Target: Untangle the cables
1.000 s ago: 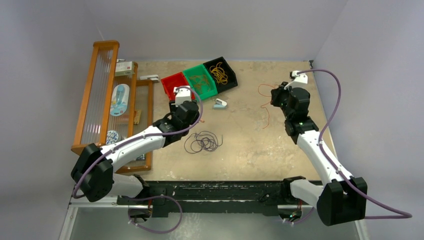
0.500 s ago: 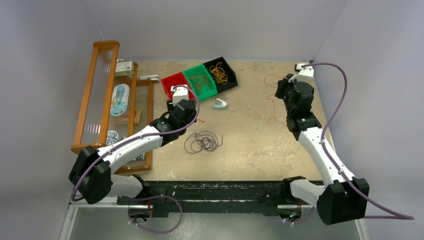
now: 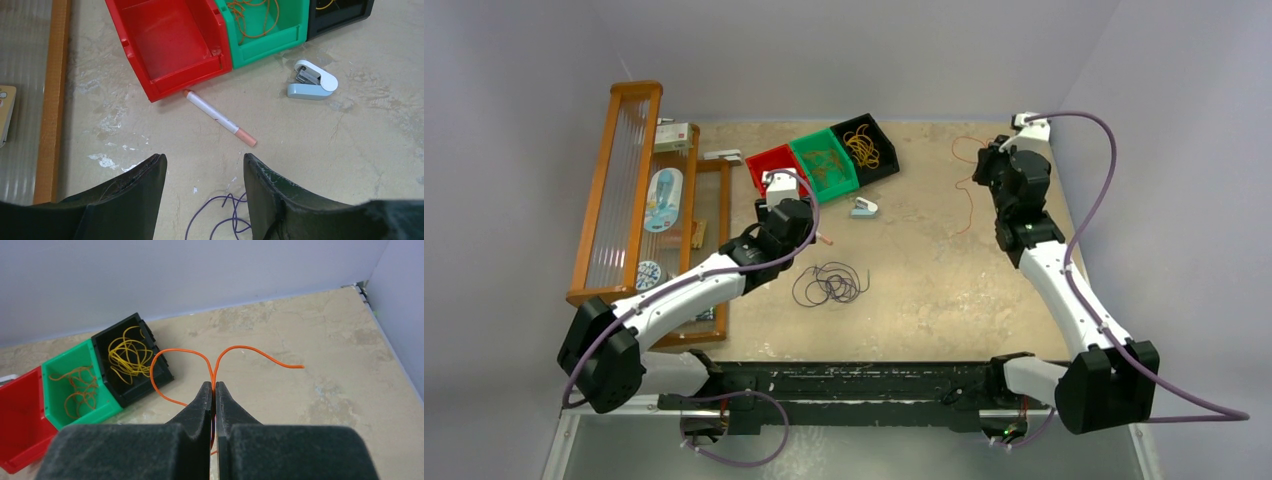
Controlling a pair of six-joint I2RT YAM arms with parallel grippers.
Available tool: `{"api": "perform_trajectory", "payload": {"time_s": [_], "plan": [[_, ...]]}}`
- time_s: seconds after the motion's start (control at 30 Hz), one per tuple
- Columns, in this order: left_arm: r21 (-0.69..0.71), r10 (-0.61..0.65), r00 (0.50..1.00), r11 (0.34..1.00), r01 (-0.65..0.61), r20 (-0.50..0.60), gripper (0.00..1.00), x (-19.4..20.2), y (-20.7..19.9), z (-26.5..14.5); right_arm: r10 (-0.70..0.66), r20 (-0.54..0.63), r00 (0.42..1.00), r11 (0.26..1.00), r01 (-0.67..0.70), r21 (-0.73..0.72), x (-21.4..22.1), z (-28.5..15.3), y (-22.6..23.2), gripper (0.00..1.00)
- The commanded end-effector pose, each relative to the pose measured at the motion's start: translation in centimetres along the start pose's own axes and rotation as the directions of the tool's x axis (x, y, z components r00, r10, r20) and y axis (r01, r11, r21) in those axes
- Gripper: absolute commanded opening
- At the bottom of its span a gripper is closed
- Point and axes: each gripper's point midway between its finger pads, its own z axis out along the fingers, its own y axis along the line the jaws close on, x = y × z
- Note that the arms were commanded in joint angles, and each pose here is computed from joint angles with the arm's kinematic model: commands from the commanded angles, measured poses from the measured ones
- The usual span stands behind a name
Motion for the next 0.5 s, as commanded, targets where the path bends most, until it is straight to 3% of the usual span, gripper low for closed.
{"api": "perform_trajectory", "payload": {"time_s": [0.0,0.47], "plan": [[0.025,-0.063,0.997,0.998,0.062,0.044,0.58,-1.7,-0.1,-0.8,0.012,0.111,0.994,0.998,-0.005,-0.067,-4.6,0.3,1.9,0.0],[0.02,-0.089,0.995,0.996,0.088,0.044,0.57,-1.2,0.6,-1.3,-0.065,0.155,0.986,0.98,0.092,-0.176,-9.3,2.1,8.8,0.0]]}}
